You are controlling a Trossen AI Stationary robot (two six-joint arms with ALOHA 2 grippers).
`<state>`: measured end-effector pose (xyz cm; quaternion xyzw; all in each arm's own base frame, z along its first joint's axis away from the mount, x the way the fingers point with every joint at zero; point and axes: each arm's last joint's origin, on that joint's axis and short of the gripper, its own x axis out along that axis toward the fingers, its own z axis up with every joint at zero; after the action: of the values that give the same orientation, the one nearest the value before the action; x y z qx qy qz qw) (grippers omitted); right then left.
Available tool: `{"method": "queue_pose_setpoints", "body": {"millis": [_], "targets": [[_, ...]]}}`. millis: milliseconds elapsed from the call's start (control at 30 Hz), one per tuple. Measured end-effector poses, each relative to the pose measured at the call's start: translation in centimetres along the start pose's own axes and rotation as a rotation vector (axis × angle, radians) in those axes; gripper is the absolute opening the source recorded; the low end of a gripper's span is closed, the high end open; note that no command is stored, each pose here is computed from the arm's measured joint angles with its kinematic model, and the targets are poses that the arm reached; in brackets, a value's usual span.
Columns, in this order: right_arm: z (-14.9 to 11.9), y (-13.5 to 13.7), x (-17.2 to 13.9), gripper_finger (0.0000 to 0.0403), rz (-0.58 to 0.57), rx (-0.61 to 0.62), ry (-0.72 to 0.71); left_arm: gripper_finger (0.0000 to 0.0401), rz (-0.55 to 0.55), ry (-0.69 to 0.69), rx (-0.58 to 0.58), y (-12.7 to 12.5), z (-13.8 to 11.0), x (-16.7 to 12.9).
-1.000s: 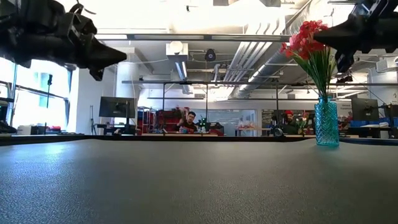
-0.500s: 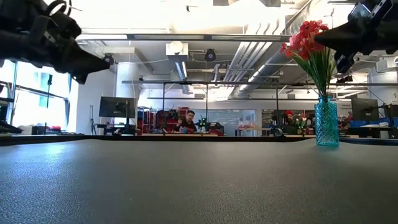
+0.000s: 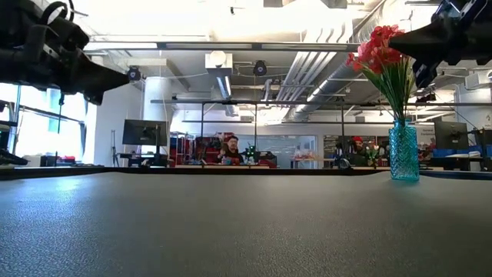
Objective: Sort flowers into vase by color
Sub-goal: Return to Home Position
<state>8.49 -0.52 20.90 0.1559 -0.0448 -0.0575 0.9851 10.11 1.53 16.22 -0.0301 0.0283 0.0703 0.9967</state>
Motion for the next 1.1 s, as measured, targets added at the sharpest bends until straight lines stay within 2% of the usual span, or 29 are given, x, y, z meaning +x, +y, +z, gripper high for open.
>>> {"method": "queue_pose_setpoints", "body": {"millis": [400,633,833,1100], "targets": [[-3.5,-1.0,0.9,0.0000,0.012,0.047,-0.002,0.0000,0.003,-0.001,0.015,0.0,0.0,0.0],[-4.0,-1.0,0.9,0.0000,0.038,0.018,0.056,0.0000,0.041,0.003,0.040,0.2,0.0,0.0],[-4.0,-1.0,0.9,0.0000,0.037,0.042,0.056,0.0000,0.053,-0.007,-0.039,0.3,0.0,0.0],[-4.0,-1.0,0.9,0.0000,0.050,0.024,0.065,0.0000,0.053,-0.008,-0.047,0.3,0.1,0.0]]}}
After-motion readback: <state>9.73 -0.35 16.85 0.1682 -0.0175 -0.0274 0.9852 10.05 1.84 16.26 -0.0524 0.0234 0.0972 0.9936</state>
